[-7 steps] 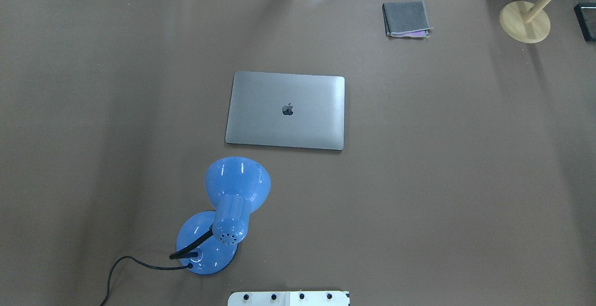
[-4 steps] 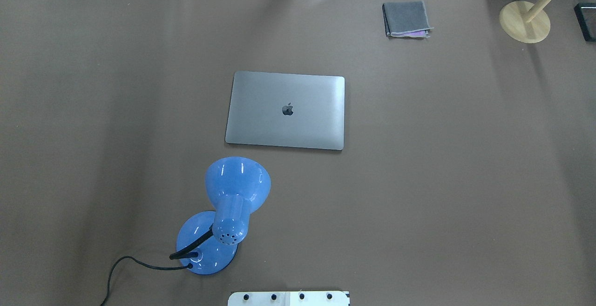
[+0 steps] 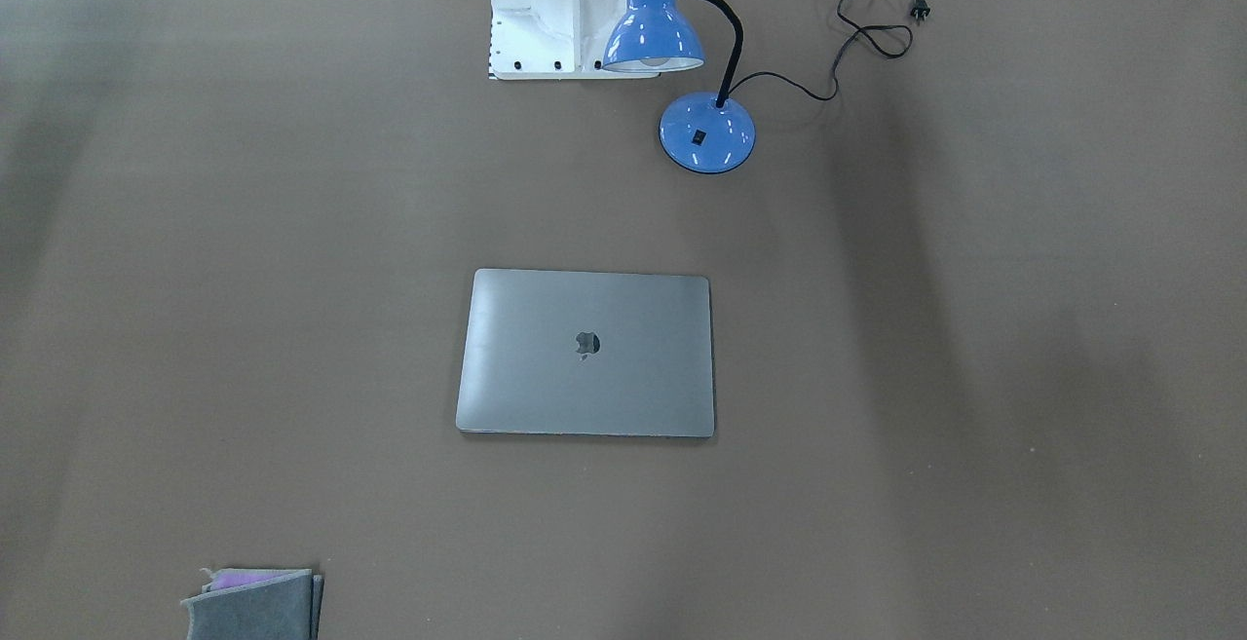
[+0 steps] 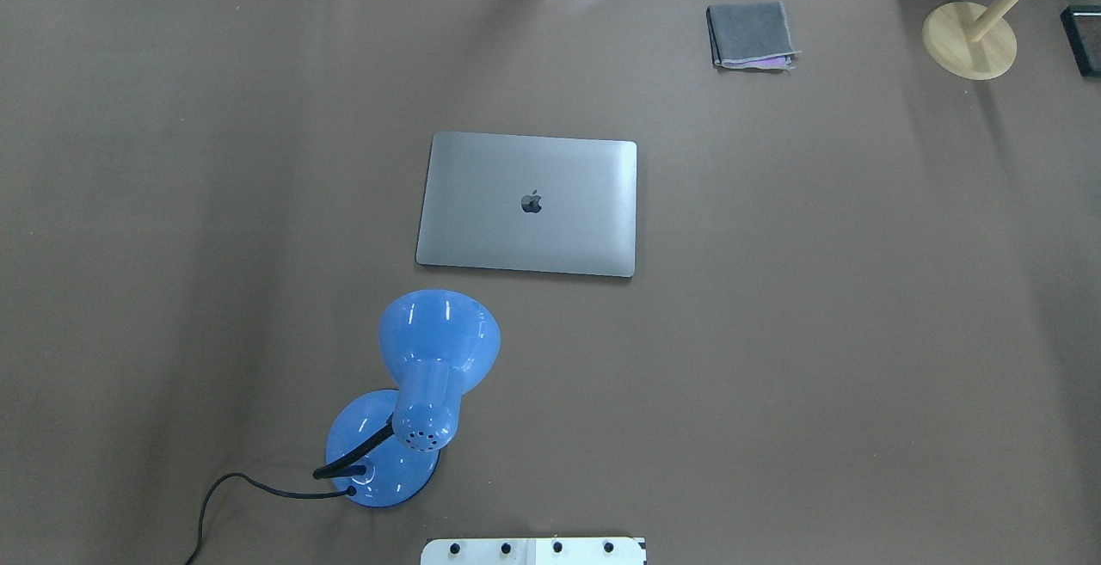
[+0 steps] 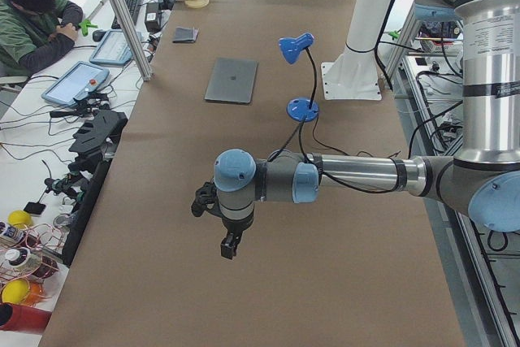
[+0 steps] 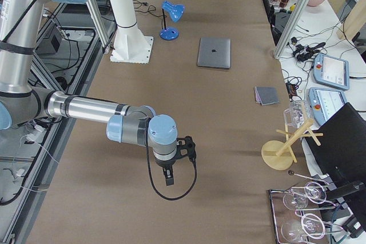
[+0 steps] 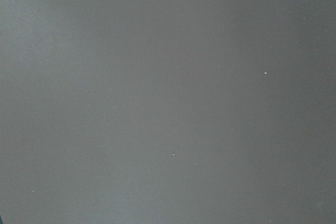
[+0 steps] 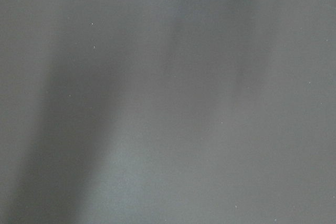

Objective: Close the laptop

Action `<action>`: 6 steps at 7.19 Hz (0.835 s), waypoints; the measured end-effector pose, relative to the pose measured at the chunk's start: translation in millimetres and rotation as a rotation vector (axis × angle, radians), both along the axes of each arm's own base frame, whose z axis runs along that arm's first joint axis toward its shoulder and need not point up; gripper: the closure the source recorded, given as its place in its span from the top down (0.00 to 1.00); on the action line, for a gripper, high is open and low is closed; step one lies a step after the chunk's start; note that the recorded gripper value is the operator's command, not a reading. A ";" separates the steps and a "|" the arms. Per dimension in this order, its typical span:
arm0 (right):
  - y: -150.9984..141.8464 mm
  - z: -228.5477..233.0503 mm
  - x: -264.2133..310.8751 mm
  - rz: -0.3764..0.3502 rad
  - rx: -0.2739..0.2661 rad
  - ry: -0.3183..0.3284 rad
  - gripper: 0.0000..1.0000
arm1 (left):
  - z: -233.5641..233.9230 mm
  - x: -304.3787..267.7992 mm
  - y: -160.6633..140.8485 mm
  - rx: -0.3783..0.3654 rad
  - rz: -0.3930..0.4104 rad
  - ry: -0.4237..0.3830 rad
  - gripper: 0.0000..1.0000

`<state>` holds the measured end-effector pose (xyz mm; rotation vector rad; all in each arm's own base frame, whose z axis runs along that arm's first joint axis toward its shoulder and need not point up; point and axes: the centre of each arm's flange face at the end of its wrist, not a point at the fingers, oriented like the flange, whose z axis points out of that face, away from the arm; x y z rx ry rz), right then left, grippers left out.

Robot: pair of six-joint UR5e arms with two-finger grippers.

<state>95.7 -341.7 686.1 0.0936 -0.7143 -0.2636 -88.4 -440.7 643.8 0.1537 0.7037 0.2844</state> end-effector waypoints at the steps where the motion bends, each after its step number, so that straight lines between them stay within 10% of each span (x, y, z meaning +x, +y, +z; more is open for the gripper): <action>1: -0.2 0.0 -0.4 -0.001 0.000 0.000 1.00 | 0.0 0.0 0.0 0.000 0.000 0.000 0.99; 6: -0.7 0.3 -2.8 -0.008 0.000 0.000 1.00 | -3.3 0.0 -0.3 0.006 0.000 0.000 0.99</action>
